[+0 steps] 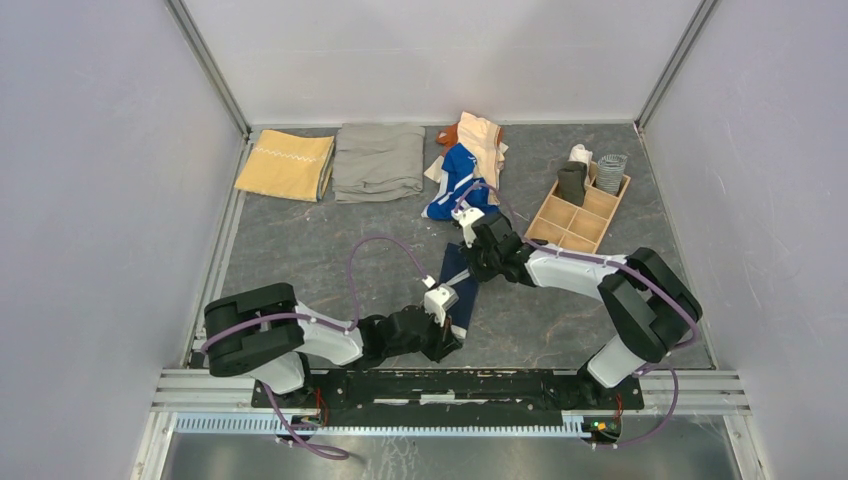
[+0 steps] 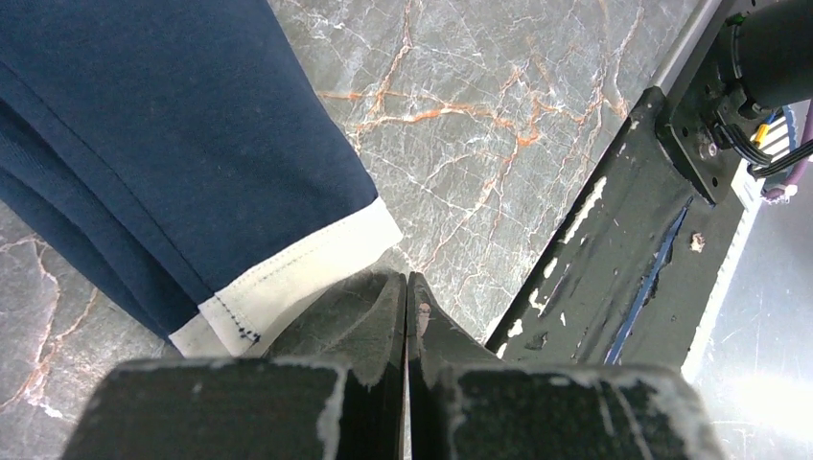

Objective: Roll the underwear
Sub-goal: Fold the underwear at the center of the board.

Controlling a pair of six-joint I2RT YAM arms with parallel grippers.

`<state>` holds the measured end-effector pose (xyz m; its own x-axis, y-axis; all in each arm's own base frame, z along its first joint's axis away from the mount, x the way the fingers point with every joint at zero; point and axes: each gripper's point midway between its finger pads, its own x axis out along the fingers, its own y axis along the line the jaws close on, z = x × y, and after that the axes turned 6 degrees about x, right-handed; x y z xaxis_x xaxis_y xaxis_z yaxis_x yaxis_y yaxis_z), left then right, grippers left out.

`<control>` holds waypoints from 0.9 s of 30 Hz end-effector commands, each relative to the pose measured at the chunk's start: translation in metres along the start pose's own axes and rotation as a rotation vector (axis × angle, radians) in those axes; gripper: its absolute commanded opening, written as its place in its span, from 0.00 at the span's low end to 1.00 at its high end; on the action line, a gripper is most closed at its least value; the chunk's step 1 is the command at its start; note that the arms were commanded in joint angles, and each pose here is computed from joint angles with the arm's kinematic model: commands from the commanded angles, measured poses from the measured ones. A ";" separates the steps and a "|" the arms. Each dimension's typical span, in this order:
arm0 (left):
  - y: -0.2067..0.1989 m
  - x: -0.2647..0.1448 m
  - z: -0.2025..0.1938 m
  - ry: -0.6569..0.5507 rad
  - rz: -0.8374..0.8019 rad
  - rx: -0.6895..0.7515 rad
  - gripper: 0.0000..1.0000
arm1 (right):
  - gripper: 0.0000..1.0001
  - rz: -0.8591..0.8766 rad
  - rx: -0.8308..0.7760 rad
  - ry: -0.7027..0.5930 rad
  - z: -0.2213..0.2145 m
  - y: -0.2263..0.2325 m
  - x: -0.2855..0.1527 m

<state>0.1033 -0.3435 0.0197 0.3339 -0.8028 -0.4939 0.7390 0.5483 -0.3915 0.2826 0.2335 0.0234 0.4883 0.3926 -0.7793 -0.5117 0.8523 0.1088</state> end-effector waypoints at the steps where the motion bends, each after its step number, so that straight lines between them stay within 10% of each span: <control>1: -0.004 -0.002 0.010 -0.021 0.010 -0.008 0.02 | 0.25 0.020 -0.036 -0.130 0.043 0.005 -0.023; 13: -0.029 -0.016 0.086 -0.190 0.000 0.049 0.02 | 0.28 0.078 -0.021 -0.203 0.051 0.015 -0.054; 27: 0.009 0.021 0.045 -0.103 0.133 0.111 0.02 | 0.24 0.111 0.009 -0.095 0.026 0.020 -0.021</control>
<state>0.1331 -0.3624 0.0377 0.4457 -0.7487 -0.4907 0.7278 0.6222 -0.2882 0.2773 0.2449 0.0636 0.5049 0.4966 -0.7060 -0.5596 0.8111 0.1704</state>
